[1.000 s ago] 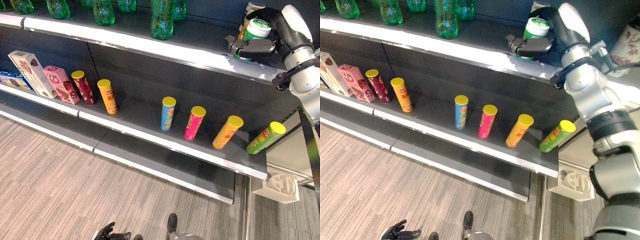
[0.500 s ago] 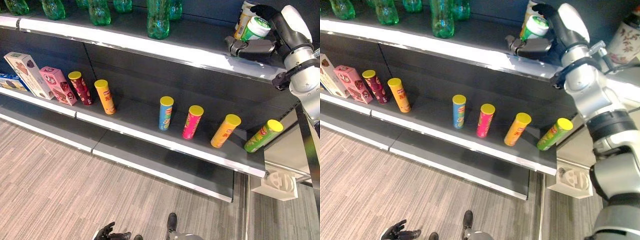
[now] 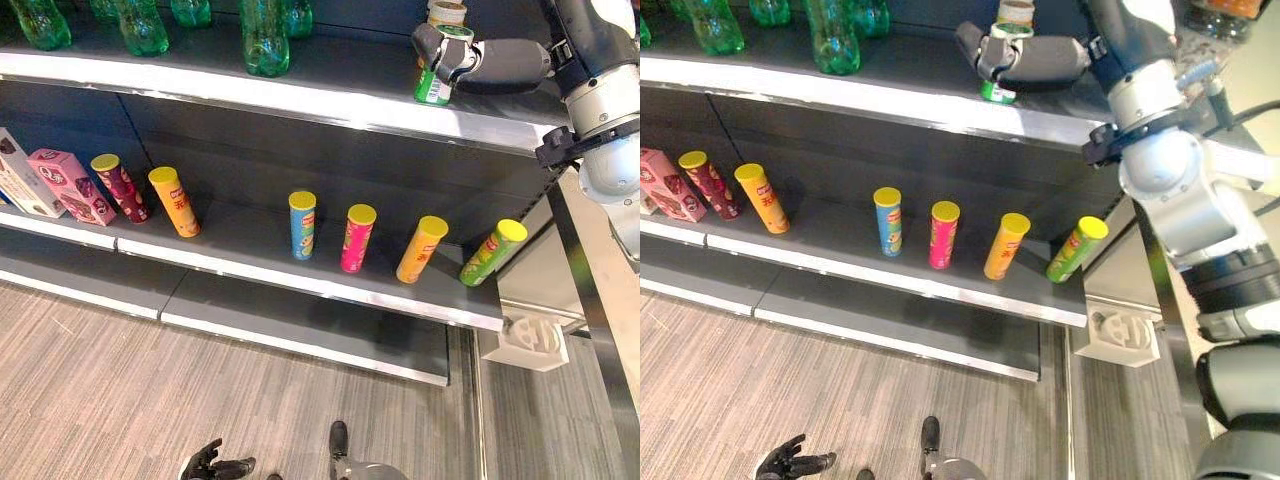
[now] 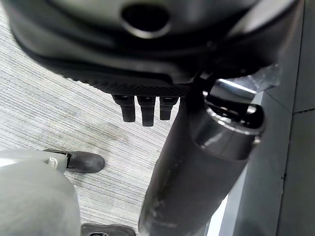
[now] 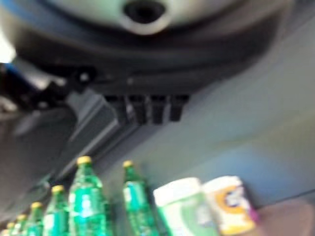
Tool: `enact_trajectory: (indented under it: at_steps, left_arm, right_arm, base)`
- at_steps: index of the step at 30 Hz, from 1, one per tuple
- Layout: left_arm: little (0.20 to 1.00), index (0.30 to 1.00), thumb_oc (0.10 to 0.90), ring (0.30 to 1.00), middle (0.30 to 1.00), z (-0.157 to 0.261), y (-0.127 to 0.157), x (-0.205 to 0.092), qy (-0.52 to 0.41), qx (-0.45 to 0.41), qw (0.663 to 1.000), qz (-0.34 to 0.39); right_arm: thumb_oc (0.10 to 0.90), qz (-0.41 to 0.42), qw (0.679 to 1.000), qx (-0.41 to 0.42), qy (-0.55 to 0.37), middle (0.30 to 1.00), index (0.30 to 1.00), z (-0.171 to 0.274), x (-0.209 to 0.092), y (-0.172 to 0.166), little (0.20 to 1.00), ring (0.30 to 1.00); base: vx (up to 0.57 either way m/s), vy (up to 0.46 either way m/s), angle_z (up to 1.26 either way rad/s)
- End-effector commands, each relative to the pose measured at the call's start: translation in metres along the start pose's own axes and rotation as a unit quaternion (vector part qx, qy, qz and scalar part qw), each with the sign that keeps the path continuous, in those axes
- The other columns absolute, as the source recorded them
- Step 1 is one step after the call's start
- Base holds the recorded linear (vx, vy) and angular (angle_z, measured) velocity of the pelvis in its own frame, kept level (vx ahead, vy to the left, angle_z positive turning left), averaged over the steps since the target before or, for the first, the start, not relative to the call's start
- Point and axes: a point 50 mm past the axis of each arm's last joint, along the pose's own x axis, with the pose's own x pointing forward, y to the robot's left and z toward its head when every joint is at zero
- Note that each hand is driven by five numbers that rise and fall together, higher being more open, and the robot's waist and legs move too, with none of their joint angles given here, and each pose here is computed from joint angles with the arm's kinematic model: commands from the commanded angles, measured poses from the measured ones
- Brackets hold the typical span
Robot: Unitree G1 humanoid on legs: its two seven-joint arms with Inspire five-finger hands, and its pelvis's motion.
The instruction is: Put the goods on the table back onto the shelves and tidy them up.
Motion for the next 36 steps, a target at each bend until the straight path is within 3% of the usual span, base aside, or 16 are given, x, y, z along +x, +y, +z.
enact_trajectory:
  at_steps: [1, 10, 15, 25, 26, 27, 32, 33, 36]
  left_arm:
    - [0.9, 0.9, 0.8, 0.9, 0.9, 0.011, 0.028, 0.003, -0.012, 0.027, 0.999, 0.045]
    - [0.9, 0.9, 0.8, 0.9, 0.9, 0.037, 0.033, 0.006, -0.058, 0.047, 0.996, 0.042]
    - [0.9, 0.9, 0.8, 0.9, 0.9, 0.051, 0.03, 0.006, -0.084, 0.078, 0.993, 0.018]
    - [0.9, 0.9, 0.8, 0.9, 0.9, 0.065, 0.016, 0.004, -0.116, 0.099, 0.988, -0.018]
    - [0.9, 0.9, 0.8, 0.9, 0.9, 0.065, 0.006, 0.005, -0.114, 0.111, 0.987, -0.034]
    - [0.9, 0.9, 0.8, 0.9, 0.9, 0.064, 0.004, 0.005, -0.112, 0.117, 0.986, -0.038]
    - [0.9, 0.9, 0.8, 0.9, 0.9, 0.063, 0.003, 0.005, -0.11, 0.12, 0.986, -0.04]
    - [0.9, 0.9, 0.8, 0.9, 0.9, 0.058, -0.002, 0.004, -0.105, 0.129, 0.985, -0.053]
    - [0.9, 0.9, 0.8, 0.9, 0.9, 0.058, -0.006, 0.004, -0.105, 0.137, 0.983, -0.064]
  right_arm:
    - [0.8, -0.101, 0.992, 0.014, -0.069, 0.9, 0.9, 0.028, 0.008, -0.044, 0.9, 0.9]
    - [0.8, -0.003, 0.987, 0.067, -0.144, 0.9, 0.9, 0.056, -0.041, -0.016, 0.9, 0.9]
    - [0.8, 0.034, 0.985, 0.07, -0.155, 0.9, 0.9, 0.061, -0.057, -0.014, 0.9, 0.9]
    - [0.8, -0.045, 0.986, 0.071, -0.142, 0.9, 0.9, 0.053, -0.067, -0.035, 0.9, 0.9]
    - [0.8, -0.13, 0.988, 0.055, -0.058, 0.9, 0.9, 0.019, -0.082, -0.064, 0.9, 0.9]
    - [0.8, -0.152, 0.987, 0.045, -0.039, 0.9, 0.9, 0.012, -0.089, -0.072, 0.9, 0.9]
    - [0.8, -0.168, 0.984, 0.044, -0.028, 0.9, 0.9, 0.007, -0.092, -0.079, 0.9, 0.9]
    - [0.8, -0.203, 0.978, 0.052, 0.016, 0.9, 0.9, -0.011, -0.107, -0.097, 0.9, 0.9]
    - [0.8, -0.204, 0.975, 0.054, 0.068, 0.9, 0.9, -0.028, -0.125, -0.101, 0.9, 0.9]
  base:
    - [-0.05, 0.057, -0.2]
    - [-0.11, 0.127, -0.42]
    - [-0.09, 0.063, -1.34]
    - [-0.13, -0.028, -0.97]
    - [0.0, -0.125, -1.25]
    - [0.0, -0.125, -0.17]
    - [0.02, -0.033, 0.06]
    - [0.03, -0.169, -0.07]
    - [-0.02, -0.131, 0.11]
